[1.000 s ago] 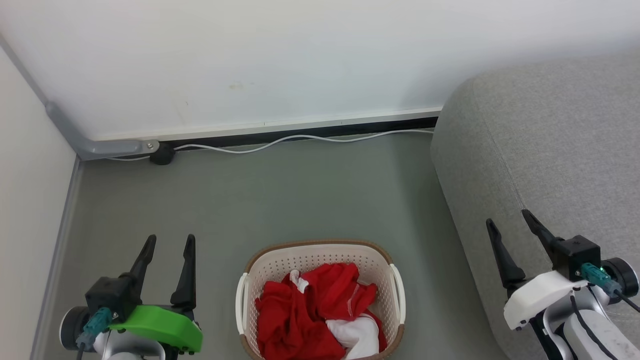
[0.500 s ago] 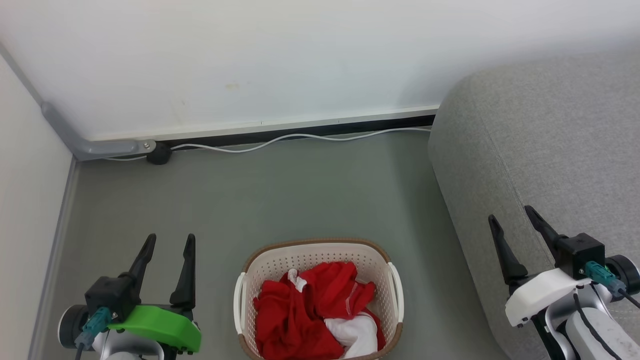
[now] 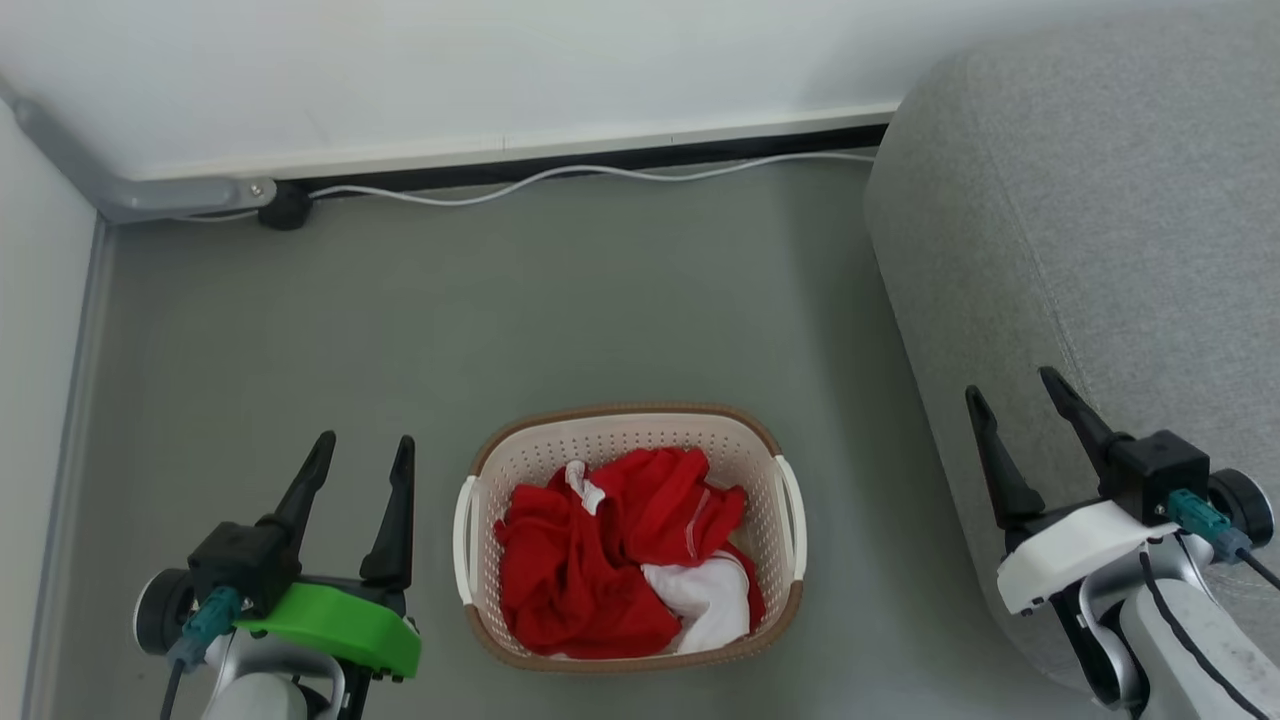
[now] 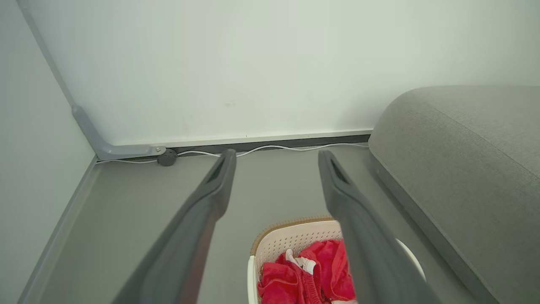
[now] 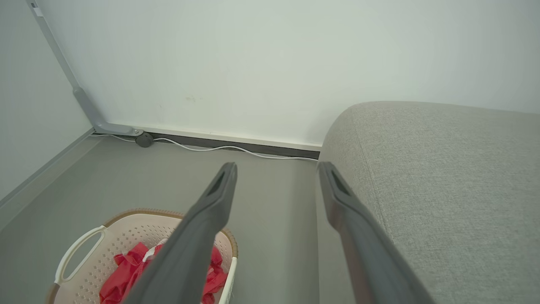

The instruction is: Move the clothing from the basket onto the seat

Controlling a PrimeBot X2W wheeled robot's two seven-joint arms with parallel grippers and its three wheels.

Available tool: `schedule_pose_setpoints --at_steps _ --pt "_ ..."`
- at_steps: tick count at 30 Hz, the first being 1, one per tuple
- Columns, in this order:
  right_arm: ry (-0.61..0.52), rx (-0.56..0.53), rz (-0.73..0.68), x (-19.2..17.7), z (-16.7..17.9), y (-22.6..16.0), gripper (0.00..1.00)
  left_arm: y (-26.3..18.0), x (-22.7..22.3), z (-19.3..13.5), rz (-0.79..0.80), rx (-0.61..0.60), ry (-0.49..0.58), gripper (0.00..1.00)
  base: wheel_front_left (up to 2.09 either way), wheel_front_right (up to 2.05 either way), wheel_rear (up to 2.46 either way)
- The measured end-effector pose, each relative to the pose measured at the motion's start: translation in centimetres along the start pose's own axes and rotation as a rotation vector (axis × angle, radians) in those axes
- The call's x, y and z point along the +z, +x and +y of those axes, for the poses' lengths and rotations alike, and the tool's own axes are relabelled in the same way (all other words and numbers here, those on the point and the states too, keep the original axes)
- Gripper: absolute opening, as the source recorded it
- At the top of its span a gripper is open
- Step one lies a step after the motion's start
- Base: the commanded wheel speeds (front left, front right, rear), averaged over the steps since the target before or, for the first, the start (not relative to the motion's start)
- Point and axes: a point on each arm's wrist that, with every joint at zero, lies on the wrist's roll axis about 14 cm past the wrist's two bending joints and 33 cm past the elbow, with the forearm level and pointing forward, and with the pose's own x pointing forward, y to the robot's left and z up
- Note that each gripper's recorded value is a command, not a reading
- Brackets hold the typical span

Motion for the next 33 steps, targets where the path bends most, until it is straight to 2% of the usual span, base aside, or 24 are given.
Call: schedule_pose_setpoints --at_steps 7,17,23,33 --pt "-0.016 0.011 -0.014 0.2 -0.2 2.9 1.00 1.9 -2.3 -0.6 0.060 -0.034 -0.010 1.00 0.00 0.00 0.00" --pt "-0.033 0.037 -0.113 2.3 0.0 8.2 1.00 5.3 -5.5 -1.5 0.138 -0.094 -0.016 1.00 0.00 0.00 0.00" --pt "-0.048 0.049 -0.166 3.3 0.0 11.0 1.00 7.9 -7.6 -2.8 0.192 -0.176 0.027 1.00 0.00 0.00 0.00" --pt "-0.026 0.050 -0.183 2.2 0.0 14.1 1.00 10.1 -14.2 -4.8 0.409 -0.301 0.055 1.00 0.00 0.00 0.00"
